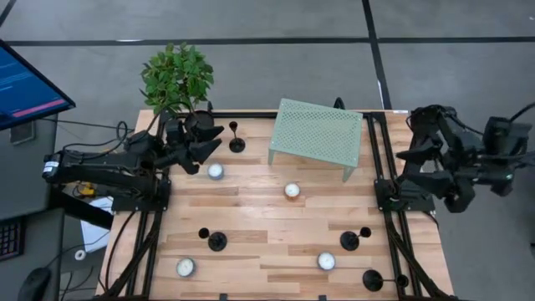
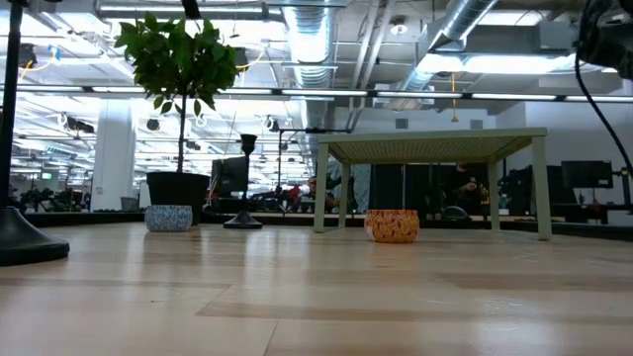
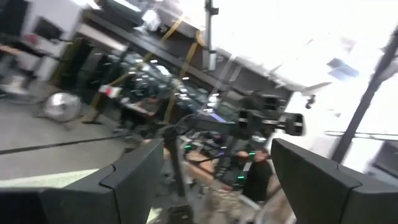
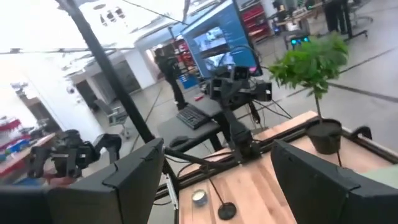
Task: Pick & Place candle stick holders
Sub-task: Put the candle holder on the shelf
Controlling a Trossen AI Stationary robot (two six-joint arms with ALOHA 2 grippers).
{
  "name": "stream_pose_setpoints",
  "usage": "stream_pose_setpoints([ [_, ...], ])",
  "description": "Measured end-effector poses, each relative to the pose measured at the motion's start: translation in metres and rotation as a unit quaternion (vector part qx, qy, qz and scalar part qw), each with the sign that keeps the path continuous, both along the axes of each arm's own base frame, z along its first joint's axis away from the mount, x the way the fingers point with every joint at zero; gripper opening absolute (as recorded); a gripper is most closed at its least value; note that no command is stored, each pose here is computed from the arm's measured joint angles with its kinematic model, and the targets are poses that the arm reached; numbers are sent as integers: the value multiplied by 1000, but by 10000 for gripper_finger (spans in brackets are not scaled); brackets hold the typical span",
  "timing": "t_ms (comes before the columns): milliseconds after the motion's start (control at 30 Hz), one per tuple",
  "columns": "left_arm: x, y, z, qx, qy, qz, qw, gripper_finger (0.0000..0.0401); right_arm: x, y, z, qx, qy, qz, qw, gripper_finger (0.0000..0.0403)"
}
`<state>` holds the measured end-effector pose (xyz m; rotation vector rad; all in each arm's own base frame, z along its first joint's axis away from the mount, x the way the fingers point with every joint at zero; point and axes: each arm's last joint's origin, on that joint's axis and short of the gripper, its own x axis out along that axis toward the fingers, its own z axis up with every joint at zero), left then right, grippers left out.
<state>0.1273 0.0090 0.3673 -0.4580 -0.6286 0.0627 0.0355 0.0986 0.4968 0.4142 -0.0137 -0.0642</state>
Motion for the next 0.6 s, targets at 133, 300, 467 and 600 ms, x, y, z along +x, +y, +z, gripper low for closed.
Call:
stream_pose_setpoints([
  [133, -2, -2, 4, 4, -16, -42, 999, 300, 0, -1, 25, -91, 6, 2, 996, 286],
  [300, 4, -3, 15, 14, 12, -62, 998, 300, 3, -5, 44, -178, 15, -18, 984, 286],
  [467, 19, -3, 28, -2, 131, -68, 989, 300, 10, -7, 44, -237, 29, -55, 970, 286],
  [600, 36, -2, 36, 2, 183, -64, 981, 300, 20, -6, 38, -283, 47, -96, 953, 286],
])
